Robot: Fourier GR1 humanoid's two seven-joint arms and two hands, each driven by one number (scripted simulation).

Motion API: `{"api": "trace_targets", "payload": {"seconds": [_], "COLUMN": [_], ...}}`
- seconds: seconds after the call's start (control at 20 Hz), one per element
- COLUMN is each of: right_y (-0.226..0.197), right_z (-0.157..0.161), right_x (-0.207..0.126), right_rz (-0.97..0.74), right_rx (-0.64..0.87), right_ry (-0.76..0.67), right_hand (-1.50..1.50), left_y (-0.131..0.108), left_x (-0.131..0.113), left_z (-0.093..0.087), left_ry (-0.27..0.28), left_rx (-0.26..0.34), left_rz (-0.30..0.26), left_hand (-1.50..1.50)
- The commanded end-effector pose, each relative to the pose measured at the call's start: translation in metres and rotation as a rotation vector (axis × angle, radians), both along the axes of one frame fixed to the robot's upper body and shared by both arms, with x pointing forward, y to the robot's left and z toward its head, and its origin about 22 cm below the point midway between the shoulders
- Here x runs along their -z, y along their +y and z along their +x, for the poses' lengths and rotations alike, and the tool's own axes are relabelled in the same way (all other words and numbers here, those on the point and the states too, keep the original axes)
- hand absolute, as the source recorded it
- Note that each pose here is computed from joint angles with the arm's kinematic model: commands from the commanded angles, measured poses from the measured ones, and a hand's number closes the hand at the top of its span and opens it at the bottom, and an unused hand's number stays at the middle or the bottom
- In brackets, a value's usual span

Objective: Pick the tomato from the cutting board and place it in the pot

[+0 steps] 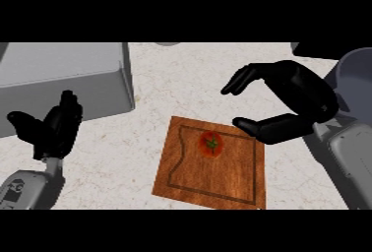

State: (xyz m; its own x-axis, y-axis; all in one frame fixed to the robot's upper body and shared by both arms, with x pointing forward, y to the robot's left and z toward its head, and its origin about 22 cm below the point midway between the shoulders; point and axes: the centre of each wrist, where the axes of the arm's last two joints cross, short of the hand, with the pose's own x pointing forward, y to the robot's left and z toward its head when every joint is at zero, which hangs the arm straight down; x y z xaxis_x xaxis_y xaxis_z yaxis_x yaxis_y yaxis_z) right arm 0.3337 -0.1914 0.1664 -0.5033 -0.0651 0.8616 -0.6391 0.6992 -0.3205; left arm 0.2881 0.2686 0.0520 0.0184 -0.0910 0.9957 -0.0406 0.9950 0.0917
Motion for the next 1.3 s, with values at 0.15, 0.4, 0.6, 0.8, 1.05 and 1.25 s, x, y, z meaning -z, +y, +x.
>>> {"api": "trace_targets", "payload": {"seconds": [0.15, 0.4, 0.6, 0.8, 1.05, 1.25], "right_y": [0.01, -0.003, 0.0, 0.001, 0.022, 0.03], "right_z": [0.008, 0.024, 0.023, 0.027, 0.04, 0.052], "right_x": [-0.032, -0.051, -0.034, -0.014, 0.03, 0.057], "right_rz": [-0.043, -0.174, -0.371, -0.527, -0.604, -0.681], "right_rx": [-0.424, -0.514, -0.545, -0.588, -0.608, -0.617], "right_ry": [-0.354, -0.529, -0.637, -0.752, -0.828, -0.808], "right_hand": [-1.5, -1.5, -1.5, -1.5, -1.5, -1.5], "left_y": [-0.028, -0.025, -0.024, -0.018, -0.005, 0.001], "left_x": [-0.045, -0.045, -0.043, -0.039, -0.027, -0.036], "left_z": [0.019, 0.02, 0.016, 0.015, 0.007, 0.016], "left_ry": [-0.227, -0.256, -0.255, -0.245, -0.23, -0.223], "left_rx": [0.072, 0.046, 0.033, 0.026, -0.013, -0.011], "left_rz": [-0.063, -0.058, -0.062, -0.061, -0.062, -0.055], "left_hand": [0.0, 0.0, 0.0, 0.0, 0.0, 0.0]}}
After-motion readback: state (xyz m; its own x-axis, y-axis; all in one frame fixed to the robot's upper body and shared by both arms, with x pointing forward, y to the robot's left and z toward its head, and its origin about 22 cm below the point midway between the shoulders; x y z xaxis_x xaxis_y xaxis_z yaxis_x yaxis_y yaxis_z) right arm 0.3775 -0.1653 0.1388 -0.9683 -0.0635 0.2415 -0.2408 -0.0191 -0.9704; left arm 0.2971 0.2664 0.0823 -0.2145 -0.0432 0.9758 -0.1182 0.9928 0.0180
